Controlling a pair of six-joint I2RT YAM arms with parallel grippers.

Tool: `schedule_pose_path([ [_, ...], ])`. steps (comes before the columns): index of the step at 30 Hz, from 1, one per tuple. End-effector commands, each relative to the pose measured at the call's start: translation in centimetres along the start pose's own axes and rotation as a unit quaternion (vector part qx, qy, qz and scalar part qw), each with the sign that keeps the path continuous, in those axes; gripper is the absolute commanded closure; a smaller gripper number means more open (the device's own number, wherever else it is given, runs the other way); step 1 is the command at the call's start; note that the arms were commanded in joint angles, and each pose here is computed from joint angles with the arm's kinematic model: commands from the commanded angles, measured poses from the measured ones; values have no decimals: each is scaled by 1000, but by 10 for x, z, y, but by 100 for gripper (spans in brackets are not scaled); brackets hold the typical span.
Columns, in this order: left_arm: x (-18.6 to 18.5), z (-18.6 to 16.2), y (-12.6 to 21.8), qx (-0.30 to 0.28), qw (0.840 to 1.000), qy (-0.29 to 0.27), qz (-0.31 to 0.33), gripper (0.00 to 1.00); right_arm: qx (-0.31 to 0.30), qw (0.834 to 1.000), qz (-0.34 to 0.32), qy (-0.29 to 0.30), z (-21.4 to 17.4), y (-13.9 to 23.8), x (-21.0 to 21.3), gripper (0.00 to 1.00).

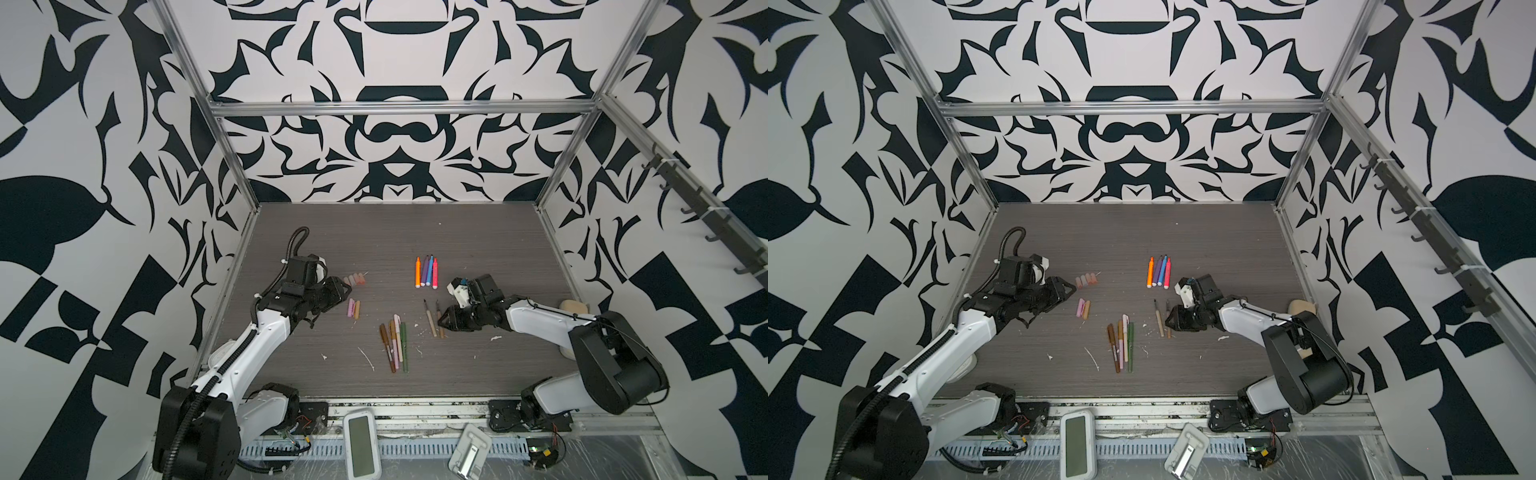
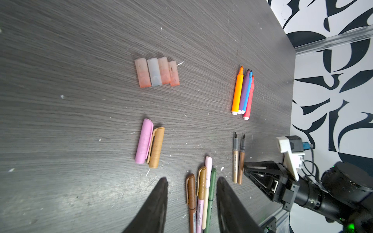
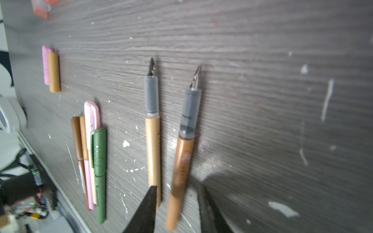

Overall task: Open the pen caps
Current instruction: 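Move the right gripper over the pen row and grasp the green-capped pen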

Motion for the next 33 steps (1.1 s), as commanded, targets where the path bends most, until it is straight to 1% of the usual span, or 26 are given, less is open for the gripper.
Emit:
schedule_pose_path([
  [1, -5, -2, 7, 14, 1000, 4, -2, 57, -25, 999, 11, 21, 8, 11, 12, 60],
  [3, -14, 2, 19, 9, 1000, -9, -5, 57, -28, 999, 11, 19, 6, 15, 13, 60],
  [5, -25, 7, 38, -6, 999, -36, -5, 58, -33, 999, 14, 20, 2, 22, 17, 59],
  [8, -39, 15, 79, -62, 995, -84, -1, 60, -40, 999, 7, 23, -6, 34, 22, 60],
  [10, -45, 16, 107, -110, 987, -118, 1, 60, -44, 999, 3, 26, -12, 41, 27, 60],
  [13, -43, 11, 136, -158, 974, -159, 18, 60, -47, 999, -2, 25, -24, 45, 37, 62],
  [16, -33, 0, 144, -167, 970, -173, 36, 60, -46, 999, -13, 20, -44, 37, 50, 64],
  [18, -32, -3, 146, -176, 971, -161, 29, 60, -50, 998, -27, 8, -60, 29, 55, 64],
  [20, -37, -4, 152, -182, 969, -164, 14, 60, -54, 998, -32, 0, -73, 21, 62, 64],
  [23, -33, -6, 160, -184, 970, -157, 34, 59, -62, 997, -51, 0, -86, 14, 70, 65],
  [26, -26, -7, 161, -187, 968, -159, 55, 58, -56, 996, -69, 14, -92, 6, 77, 65],
  [33, -26, -6, 152, -181, 970, -156, 47, 57, -34, 993, -97, 59, -99, -14, 100, 65],
])
Point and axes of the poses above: each gripper's point midway between its finger pads, its own y axis back along the fingers, its own x axis along the line the jaws close on, z = x × y, the point moved 5 cm from there along y, back along the fingers, and after that the axes turned 3 degrees about -y, right-handed, at the moved point
